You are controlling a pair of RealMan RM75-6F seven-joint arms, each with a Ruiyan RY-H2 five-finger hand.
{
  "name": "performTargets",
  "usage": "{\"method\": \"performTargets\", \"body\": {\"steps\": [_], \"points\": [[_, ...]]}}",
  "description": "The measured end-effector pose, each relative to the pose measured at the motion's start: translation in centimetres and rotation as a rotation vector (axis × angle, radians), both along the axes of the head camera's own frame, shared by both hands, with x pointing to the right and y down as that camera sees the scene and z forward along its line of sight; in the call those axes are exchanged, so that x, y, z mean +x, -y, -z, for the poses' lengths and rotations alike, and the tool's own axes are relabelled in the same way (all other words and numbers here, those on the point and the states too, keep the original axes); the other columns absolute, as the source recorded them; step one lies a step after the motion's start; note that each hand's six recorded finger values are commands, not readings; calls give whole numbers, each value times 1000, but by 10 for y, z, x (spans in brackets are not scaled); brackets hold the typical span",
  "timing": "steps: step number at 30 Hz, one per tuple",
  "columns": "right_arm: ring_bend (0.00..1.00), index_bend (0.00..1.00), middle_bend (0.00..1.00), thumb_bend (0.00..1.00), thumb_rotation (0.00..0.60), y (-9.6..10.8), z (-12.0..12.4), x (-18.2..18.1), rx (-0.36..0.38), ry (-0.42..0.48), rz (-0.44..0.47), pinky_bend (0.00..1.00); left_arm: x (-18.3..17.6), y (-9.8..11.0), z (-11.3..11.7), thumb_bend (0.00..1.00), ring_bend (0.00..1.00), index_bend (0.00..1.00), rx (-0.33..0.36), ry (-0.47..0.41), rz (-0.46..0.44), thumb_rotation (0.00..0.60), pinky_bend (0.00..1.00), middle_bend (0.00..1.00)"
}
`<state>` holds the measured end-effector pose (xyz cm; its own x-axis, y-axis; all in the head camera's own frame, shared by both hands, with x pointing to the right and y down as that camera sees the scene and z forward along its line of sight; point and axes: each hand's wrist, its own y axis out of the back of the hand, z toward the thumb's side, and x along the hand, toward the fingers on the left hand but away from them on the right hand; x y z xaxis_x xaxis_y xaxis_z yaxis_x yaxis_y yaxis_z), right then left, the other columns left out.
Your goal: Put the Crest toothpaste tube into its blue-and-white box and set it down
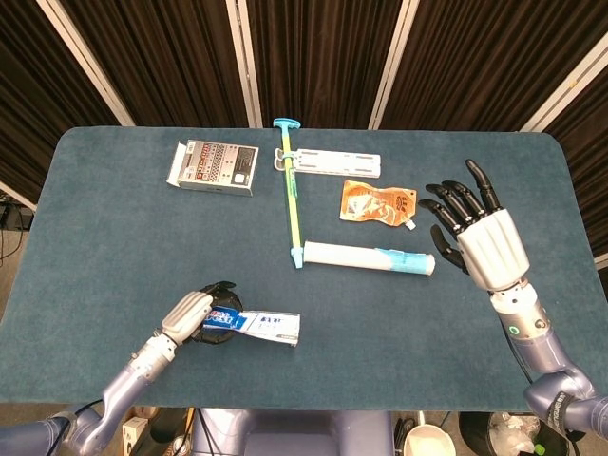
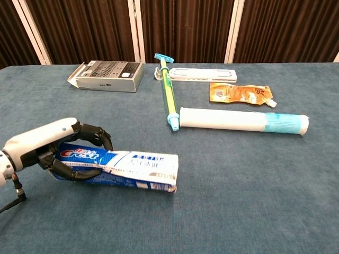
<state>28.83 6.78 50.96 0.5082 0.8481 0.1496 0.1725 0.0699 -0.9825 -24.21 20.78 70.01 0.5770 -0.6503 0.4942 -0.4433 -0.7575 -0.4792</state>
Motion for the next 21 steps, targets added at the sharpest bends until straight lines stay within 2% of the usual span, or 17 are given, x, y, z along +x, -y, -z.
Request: {"method": "performTargets", "body": {"steps": [2,7,11,15,21], "points": [[259,347,291,515,600,1,-1,-1,0,1,-2,0,0,0,-1,373,111,446,8,13,-12,600,181,310],[260,347,291,515,600,1,-3,-3,-4,0,-2,0,-1,-3,-4,292,9,364,26,57,-54,600,119,151],[259,347,291,515,600,2,-3,-4,-5,5,-4,0,-3,-2,-3,234,0,310,40,93,-98,600,61,64],[259,348,291,515,600,2,-2,-5,-4,4,-4,0,-5,-1,0,189,0,261,56,139,-143,600,28,27],[259,347,291,514,600,1,-3,-2,-10,-11,-9,0,-8,4,12,163,0,258,77,180,-170,600,23,32]]}}
